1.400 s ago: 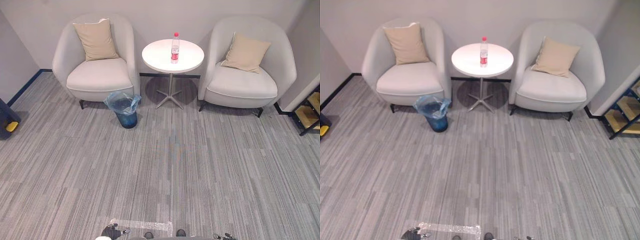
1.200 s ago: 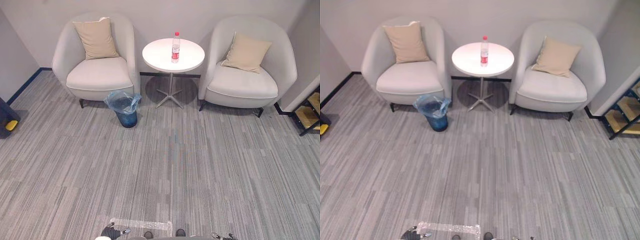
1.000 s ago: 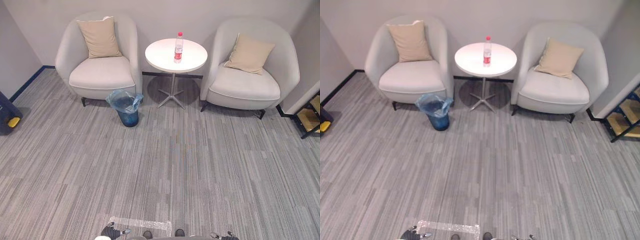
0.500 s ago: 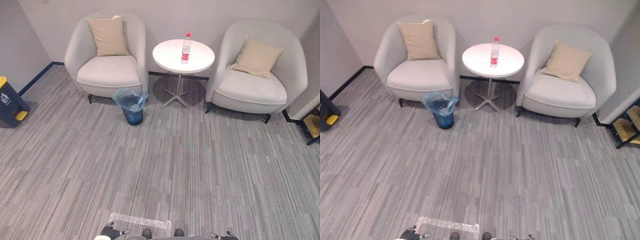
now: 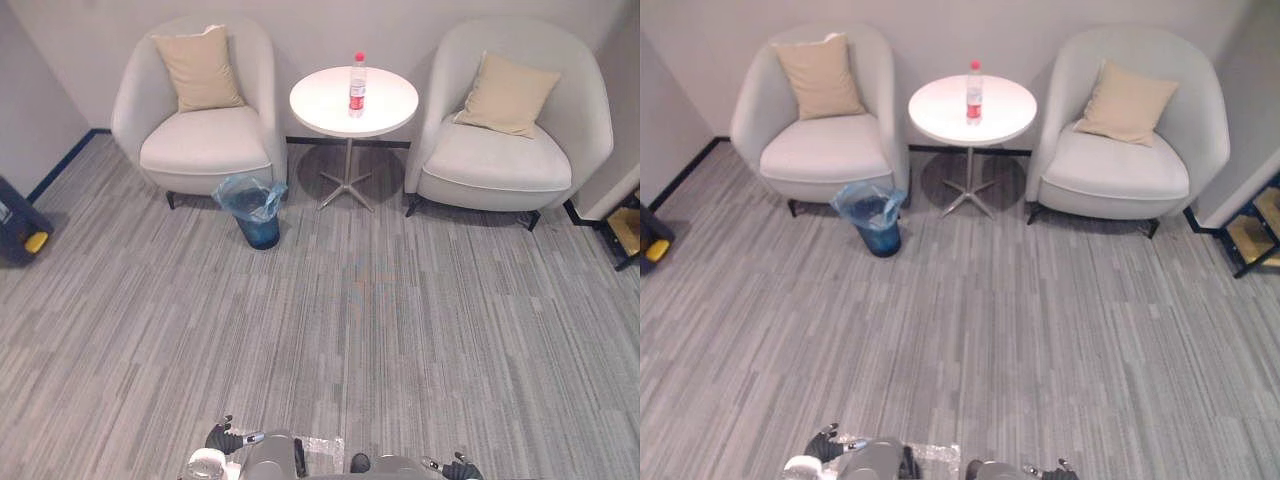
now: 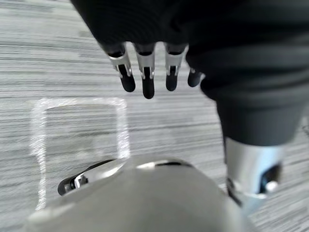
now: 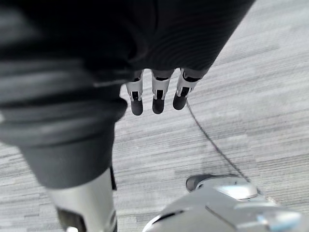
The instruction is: Gather rubbish on tea table into small bin, then transfer packed bag to large trash can.
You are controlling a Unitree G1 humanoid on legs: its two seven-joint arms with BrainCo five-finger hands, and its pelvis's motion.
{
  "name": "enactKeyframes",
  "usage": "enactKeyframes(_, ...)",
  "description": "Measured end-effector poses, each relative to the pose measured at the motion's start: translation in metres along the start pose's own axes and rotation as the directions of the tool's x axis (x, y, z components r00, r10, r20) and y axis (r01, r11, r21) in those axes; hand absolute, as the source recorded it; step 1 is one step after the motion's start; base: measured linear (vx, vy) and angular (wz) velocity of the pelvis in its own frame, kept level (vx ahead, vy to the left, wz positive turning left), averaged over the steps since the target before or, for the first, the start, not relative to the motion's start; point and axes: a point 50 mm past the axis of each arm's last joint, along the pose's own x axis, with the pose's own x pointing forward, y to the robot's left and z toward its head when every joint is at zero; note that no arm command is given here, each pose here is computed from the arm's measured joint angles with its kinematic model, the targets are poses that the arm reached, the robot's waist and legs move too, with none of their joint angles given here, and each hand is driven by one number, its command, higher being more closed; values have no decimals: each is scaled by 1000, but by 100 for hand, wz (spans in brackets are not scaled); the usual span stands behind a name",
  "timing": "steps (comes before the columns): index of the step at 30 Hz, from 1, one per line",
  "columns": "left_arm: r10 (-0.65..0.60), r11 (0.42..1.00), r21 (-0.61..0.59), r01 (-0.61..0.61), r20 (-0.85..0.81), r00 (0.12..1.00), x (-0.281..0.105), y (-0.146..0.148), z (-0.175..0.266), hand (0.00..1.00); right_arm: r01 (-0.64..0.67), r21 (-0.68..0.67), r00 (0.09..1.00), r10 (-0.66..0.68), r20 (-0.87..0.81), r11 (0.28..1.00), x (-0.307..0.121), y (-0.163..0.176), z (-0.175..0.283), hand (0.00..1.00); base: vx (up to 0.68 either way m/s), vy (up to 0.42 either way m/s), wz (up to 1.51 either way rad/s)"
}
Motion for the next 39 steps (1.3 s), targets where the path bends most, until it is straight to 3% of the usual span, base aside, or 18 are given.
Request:
enactKeyframes(10, 26, 1000, -6, -25, 14, 1000, 2, 6, 7, 0, -29, 16, 999, 28, 31, 999, 1, 16, 12, 0, 483, 238, -36)
enactKeyframes(15, -4, 1000, -17, 5, 40, 999, 4, -7, 17, 0, -68, -2, 988, 68, 138, 998, 1, 26, 38, 0, 451, 79, -8)
enactKeyframes(17, -49, 998, -44, 51, 50, 998, 3, -26, 22, 0, -91, 4, 980, 89, 177, 996, 0, 33, 49, 0, 429, -56, -10)
enactKeyframes(24, -129, 990, -58, 132, 52, 990, 0, -53, 26, 0, -119, -37, 969, 124, 214, 992, 1, 41, 63, 0, 368, -246, 35)
enactKeyframes(33, -110, 980, -154, 128, 117, 987, -1, -58, 42, 0, -94, -37, 978, 99, 185, 995, 1, 35, 53, 0, 334, -218, 37)
enactKeyframes(39, -133, 982, -114, 152, 155, 979, -1, -63, 54, 0, -88, -6, 984, 88, 155, 996, 2, 35, 48, 0, 363, 80, 9)
